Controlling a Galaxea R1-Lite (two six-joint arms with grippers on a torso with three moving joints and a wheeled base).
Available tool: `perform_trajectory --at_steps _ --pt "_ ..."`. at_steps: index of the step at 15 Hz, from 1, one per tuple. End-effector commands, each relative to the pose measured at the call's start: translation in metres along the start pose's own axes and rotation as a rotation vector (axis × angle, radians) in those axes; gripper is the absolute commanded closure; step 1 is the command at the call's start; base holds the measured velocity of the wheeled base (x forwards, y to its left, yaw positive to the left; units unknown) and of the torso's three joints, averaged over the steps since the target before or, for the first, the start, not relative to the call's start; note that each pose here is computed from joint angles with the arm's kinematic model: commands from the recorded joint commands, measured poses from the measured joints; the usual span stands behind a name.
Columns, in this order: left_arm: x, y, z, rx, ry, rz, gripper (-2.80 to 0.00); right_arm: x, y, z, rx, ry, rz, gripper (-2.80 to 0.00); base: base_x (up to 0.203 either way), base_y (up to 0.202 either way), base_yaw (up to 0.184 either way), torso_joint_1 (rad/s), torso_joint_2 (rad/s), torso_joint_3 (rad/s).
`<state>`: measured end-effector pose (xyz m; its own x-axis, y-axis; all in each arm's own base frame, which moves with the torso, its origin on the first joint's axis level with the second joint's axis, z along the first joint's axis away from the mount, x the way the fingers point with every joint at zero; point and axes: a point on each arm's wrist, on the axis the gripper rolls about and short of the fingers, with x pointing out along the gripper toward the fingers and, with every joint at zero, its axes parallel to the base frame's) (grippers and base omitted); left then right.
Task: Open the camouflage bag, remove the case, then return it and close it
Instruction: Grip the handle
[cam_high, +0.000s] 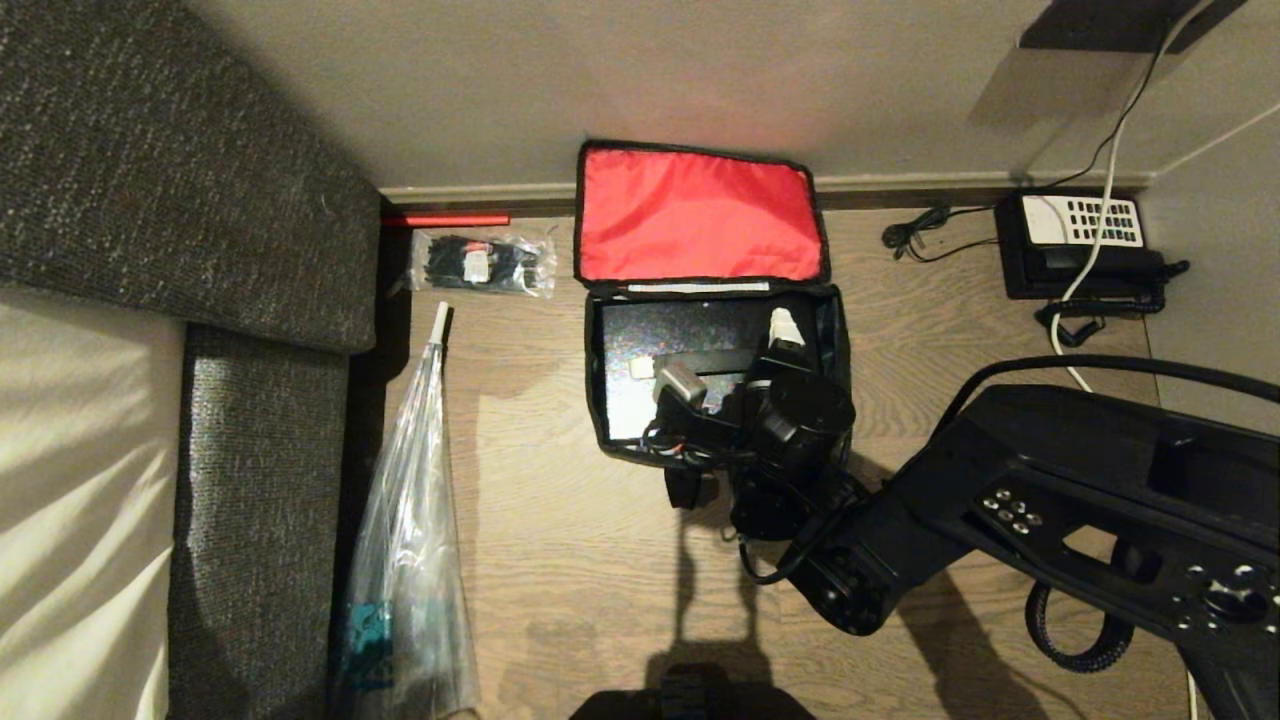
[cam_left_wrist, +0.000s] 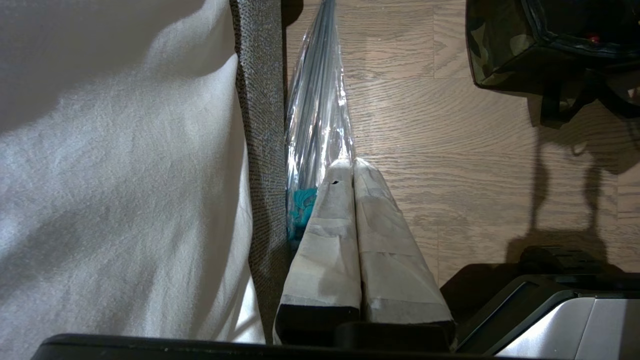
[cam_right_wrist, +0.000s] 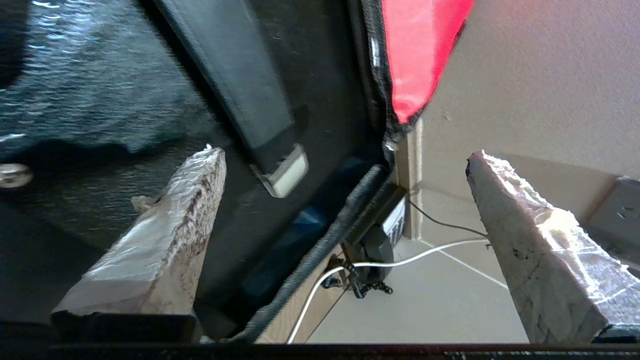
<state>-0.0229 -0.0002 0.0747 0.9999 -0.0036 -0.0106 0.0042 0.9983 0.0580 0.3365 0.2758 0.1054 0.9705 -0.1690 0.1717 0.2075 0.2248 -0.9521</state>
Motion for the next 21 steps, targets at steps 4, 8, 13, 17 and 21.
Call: perform_trajectory --at_steps 4,8,13,17,21 --pt "0.000 0.000 0.000 0.000 -0.003 -0.001 0.00 0.003 0.009 0.005 0.049 -0.004 0.002 -2.80 0.000 0.000 0.000 0.000 0.00 0.000" --pt "0.000 0.000 0.000 0.000 -0.002 -0.001 0.00 0.006 0.023 0.009 0.060 -0.005 0.001 -2.80 0.000 0.000 0.000 0.000 0.00 0.000" --pt "0.000 0.000 0.000 -0.001 -0.003 -0.001 0.00 0.015 0.034 0.020 0.115 -0.012 -0.042 -2.80 0.000 0.000 0.000 0.000 0.00 0.000" --pt "0.000 0.000 0.000 -0.001 -0.003 -0.001 0.00 0.028 0.043 0.021 0.094 0.000 -0.071 -2.80 0.000 0.000 0.000 0.000 0.00 0.000" --pt "0.000 0.000 0.000 0.000 -0.003 -0.001 0.00 0.049 0.049 0.014 0.053 0.038 -0.108 -2.80 0.000 0.000 0.000 0.000 0.00 0.000"
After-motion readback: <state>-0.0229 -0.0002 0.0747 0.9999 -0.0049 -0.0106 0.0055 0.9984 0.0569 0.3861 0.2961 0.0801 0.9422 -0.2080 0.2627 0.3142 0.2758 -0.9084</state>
